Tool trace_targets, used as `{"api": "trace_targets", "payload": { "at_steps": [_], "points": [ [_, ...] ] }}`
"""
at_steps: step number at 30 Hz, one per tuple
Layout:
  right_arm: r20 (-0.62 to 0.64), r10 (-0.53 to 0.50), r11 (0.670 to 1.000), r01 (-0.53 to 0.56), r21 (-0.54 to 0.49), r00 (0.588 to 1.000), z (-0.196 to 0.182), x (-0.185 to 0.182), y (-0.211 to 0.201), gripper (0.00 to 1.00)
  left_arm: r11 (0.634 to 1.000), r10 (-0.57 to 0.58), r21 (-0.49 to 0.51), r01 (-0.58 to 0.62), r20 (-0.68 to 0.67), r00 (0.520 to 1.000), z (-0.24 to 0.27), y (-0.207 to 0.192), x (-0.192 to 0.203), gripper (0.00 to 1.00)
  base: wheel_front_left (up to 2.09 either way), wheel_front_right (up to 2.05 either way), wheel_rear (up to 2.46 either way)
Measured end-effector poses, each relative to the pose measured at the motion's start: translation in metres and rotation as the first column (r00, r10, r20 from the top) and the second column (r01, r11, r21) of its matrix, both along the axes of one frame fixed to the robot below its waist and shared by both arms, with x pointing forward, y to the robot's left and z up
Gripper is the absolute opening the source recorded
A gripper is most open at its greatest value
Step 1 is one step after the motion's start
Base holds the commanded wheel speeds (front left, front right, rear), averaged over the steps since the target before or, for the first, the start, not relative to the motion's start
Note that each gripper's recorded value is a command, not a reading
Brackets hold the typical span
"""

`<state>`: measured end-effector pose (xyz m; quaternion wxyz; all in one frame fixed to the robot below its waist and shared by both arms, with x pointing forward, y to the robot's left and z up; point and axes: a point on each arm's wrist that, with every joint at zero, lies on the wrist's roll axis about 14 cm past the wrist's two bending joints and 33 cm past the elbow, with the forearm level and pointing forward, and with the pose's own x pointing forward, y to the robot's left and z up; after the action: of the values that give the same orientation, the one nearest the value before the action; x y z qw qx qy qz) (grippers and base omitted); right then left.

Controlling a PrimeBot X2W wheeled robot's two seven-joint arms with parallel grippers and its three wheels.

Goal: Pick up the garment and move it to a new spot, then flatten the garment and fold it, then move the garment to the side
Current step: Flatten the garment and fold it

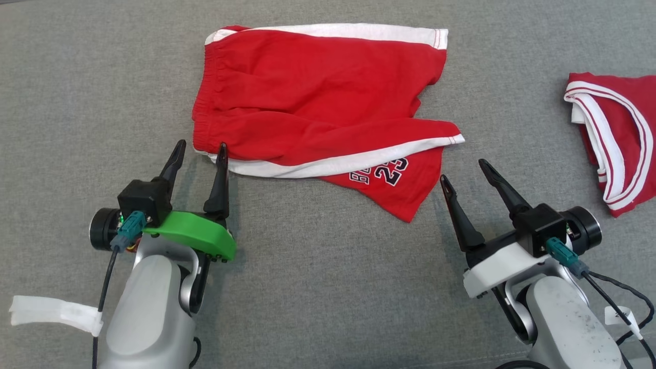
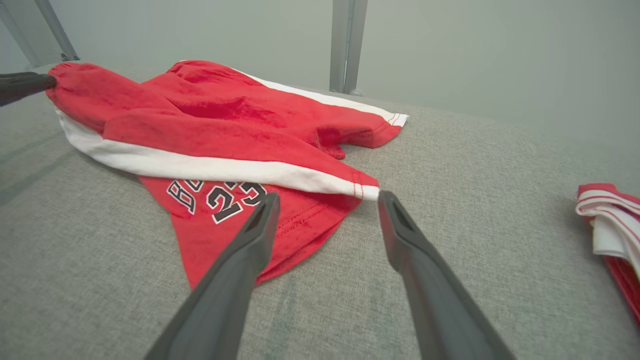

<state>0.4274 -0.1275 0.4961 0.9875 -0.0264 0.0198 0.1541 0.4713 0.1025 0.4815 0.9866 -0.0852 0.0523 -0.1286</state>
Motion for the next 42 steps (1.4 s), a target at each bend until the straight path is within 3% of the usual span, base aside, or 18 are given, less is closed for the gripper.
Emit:
{"api": "trace_targets", "payload": {
  "at_steps": [5,6,7,8,20,21,22,23,27,32,42],
  "points": [
    [-0.014,0.006,1.000,-0.006,0.006,1.000,-0.005,0.002,0.003,1.00,0.999,-0.036,-0.010,0.036,-0.020,0.999,-0.007,-0.010,0.012,1.00,0.00,0.00,0.00],
    [-0.016,0.006,1.000,-0.006,0.006,1.000,-0.006,0.002,0.003,1.00,0.999,-0.040,-0.011,0.040,-0.018,0.999,-0.007,-0.011,0.014,0.69,0.00,0.00,0.00],
    [-0.020,0.007,1.000,-0.006,0.006,1.000,-0.008,0.002,0.004,1.00,0.999,-0.047,-0.012,0.047,-0.015,0.999,-0.006,-0.013,0.017,0.23,0.00,0.00,0.00],
    [-0.025,0.005,1.000,-0.005,0.007,1.000,-0.010,0.002,0.003,1.00,0.998,-0.057,-0.013,0.057,-0.009,0.998,-0.005,-0.017,0.019,0.00,0.00,0.00,0.00],
    [-0.053,0.009,1.000,-0.008,0.029,0.999,-0.022,0.011,0.006,1.00,0.998,-0.051,0.038,0.048,0.073,0.996,0.013,-0.012,0.071,0.00,0.00,0.00,0.00],
    [-0.060,0.013,1.000,-0.011,0.030,0.998,-0.024,0.011,0.007,1.00,0.998,-0.050,0.047,0.046,0.079,0.996,0.014,-0.012,0.076,0.28,0.00,0.00,0.00],
    [-0.067,0.017,0.999,-0.015,0.033,0.998,-0.026,0.010,0.009,1.00,0.998,-0.040,0.049,0.036,0.075,0.996,0.013,-0.011,0.081,0.72,0.00,0.00,0.00],
    [-0.074,0.023,0.999,-0.020,0.039,0.997,-0.028,0.009,0.012,1.00,0.998,-0.031,0.051,0.027,0.066,0.997,0.010,-0.010,0.085,1.00,0.00,0.00,0.00],
    [-0.097,0.056,0.997,-0.051,0.052,0.994,-0.034,0.004,0.022,1.00,0.999,0.005,0.047,-0.007,0.032,0.999,-0.001,-0.009,0.094,1.00,0.00,0.00,0.00],
    [-0.102,0.138,0.989,-0.131,0.074,0.985,-0.034,-0.005,0.044,1.00,0.998,0.064,-0.001,-0.064,0.095,0.993,0.022,0.000,0.096,1.00,0.00,0.00,0.00],
    [-0.101,0.309,0.948,-0.298,0.107,0.946,-0.030,-0.022,0.097,1.00,0.984,0.176,-0.020,-0.175,0.086,0.981,0.019,0.048,0.035,1.00,0.00,0.00,0.00]
  ]
}}
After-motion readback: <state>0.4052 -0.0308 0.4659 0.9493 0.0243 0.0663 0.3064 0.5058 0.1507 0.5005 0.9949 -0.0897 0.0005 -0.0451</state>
